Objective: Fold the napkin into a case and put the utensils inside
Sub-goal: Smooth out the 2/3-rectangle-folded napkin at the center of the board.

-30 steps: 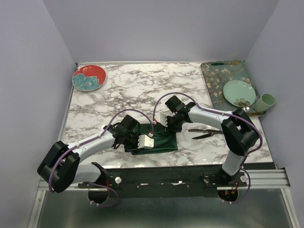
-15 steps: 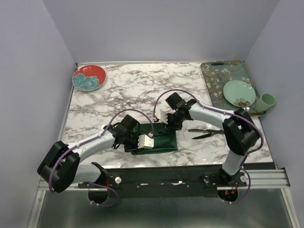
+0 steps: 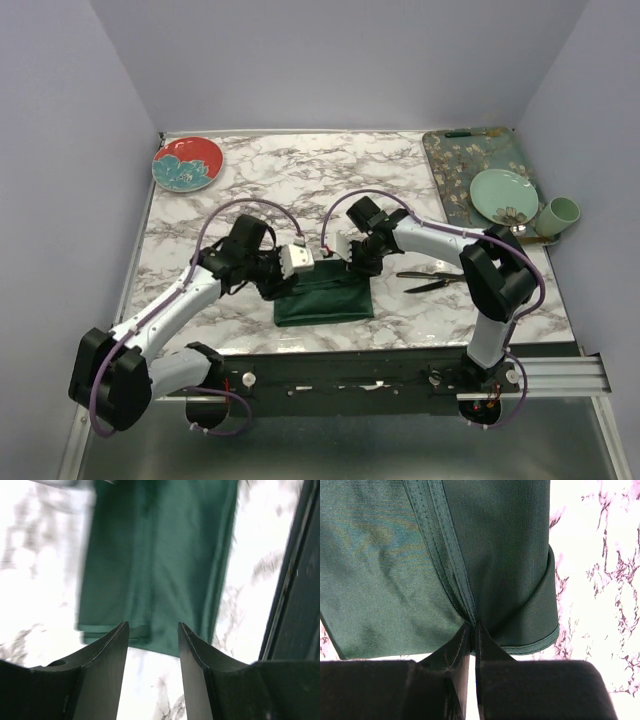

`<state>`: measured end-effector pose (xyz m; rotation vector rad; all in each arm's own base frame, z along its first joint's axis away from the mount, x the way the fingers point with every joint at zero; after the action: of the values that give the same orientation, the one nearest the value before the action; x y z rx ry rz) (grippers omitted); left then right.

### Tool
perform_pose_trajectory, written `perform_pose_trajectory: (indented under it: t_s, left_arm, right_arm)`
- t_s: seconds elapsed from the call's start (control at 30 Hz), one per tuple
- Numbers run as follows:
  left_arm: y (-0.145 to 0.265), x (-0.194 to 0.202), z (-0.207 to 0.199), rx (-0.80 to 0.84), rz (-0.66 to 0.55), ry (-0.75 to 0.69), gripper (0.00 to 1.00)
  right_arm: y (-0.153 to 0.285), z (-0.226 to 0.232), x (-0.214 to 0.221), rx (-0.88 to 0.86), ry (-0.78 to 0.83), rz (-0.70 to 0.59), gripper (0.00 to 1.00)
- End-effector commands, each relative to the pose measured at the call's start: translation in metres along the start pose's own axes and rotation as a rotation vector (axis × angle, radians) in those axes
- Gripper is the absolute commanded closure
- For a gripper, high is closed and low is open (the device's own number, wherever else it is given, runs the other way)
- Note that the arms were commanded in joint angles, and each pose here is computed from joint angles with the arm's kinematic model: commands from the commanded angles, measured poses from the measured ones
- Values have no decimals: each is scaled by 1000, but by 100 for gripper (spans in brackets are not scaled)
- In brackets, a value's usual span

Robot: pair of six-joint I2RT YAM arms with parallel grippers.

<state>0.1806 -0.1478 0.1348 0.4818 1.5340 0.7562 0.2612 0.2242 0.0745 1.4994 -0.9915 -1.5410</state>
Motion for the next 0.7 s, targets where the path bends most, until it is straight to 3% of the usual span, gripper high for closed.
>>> perform_pose_trajectory:
  t_s: [0.0,0.1,0.33,0.4,0.47,0.67]
  left_arm:
    - [35,-31,27,-94,-183,349,48]
    - [40,-39,48,-100,-271,581,50]
    - [-5,-42,79,143,-393,1054,61]
    - [-14,-44,89,153,-426,1072,63]
    - [-28,-37,95,192,-414,1179,64]
    - [-61,-39,101,247,-400,1216,64]
  right_arm:
    - [-16,-1,12,-23,-34,45,84]
    - [-16,-1,12,-19,-33,45,84]
    - [-19,-3,11,-8,-42,49,84]
    - [-19,-3,12,-3,-41,50,84]
    - [-19,-3,13,0,-44,53,84]
    - [-21,-6,11,12,-52,54,84]
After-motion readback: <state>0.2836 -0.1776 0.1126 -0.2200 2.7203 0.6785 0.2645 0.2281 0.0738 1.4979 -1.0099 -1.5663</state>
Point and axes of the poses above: each gripper's point midway between its finger pads, its own y axis back along the fingers, its own z axis along the line the jaws close on, x = y × z, the point moved 6 cm from there along y, back along the fingers
